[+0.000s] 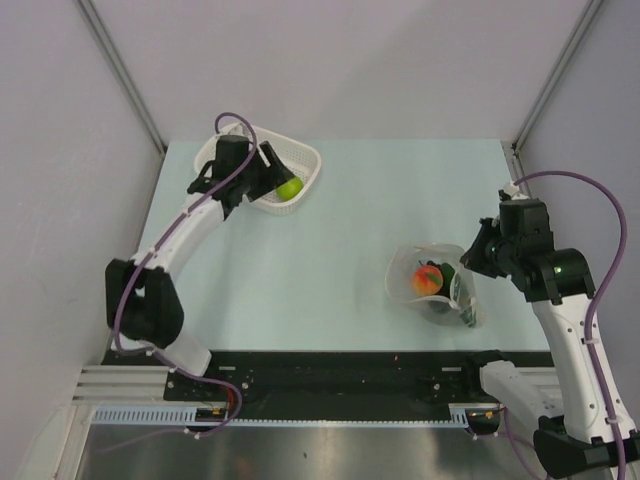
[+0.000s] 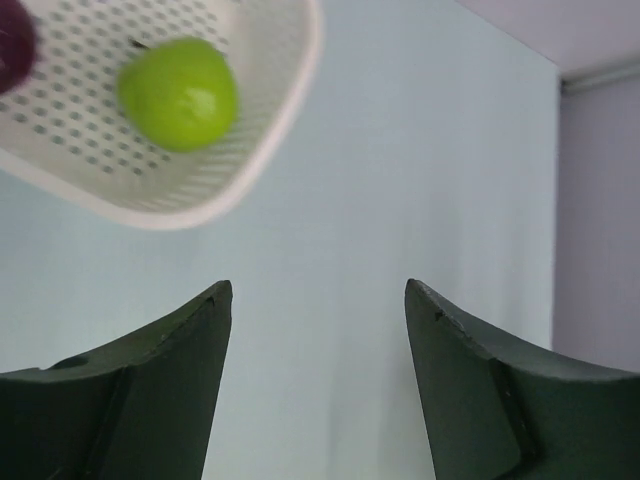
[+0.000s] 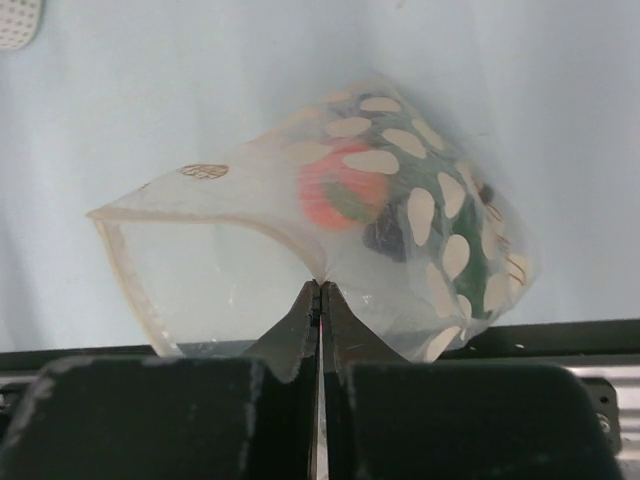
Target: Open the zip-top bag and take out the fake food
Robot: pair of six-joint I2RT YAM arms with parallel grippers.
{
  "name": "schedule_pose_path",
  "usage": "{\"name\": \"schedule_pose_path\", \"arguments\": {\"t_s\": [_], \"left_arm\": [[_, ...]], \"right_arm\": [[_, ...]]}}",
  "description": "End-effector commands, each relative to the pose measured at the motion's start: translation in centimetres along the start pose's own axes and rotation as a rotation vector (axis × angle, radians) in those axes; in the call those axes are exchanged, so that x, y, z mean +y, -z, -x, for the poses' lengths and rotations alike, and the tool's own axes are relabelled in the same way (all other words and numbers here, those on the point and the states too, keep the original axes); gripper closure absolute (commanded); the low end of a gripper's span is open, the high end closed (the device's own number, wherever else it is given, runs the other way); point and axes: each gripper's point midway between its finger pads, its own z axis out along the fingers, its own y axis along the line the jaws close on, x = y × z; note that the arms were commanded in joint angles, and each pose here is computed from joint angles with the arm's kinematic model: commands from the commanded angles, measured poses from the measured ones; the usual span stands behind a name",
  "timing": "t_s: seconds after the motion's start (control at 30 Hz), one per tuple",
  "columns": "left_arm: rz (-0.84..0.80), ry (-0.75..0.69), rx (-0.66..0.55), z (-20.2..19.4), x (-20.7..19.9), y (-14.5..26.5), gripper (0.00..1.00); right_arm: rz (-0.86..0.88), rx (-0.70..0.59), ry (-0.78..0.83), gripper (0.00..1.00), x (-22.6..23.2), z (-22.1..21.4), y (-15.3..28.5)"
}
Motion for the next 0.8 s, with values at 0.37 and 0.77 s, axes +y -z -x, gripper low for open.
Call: {"name": "schedule_pose_path", "arguments": {"t_s": [0.37, 0.77], "left_arm": [[-0.656, -0.204, 0.25, -19.9, -17.4, 16.3, 0.51], [-0.663, -0.372, 0.442, -26.1, -20.8, 14.0, 0.79]], "right_arm": [[0.365, 0.135, -0.177, 1.0, 8.0, -1.4, -1.8], [0.385, 0.162, -0.251, 1.0, 7.6, -3.9, -0.9]]}}
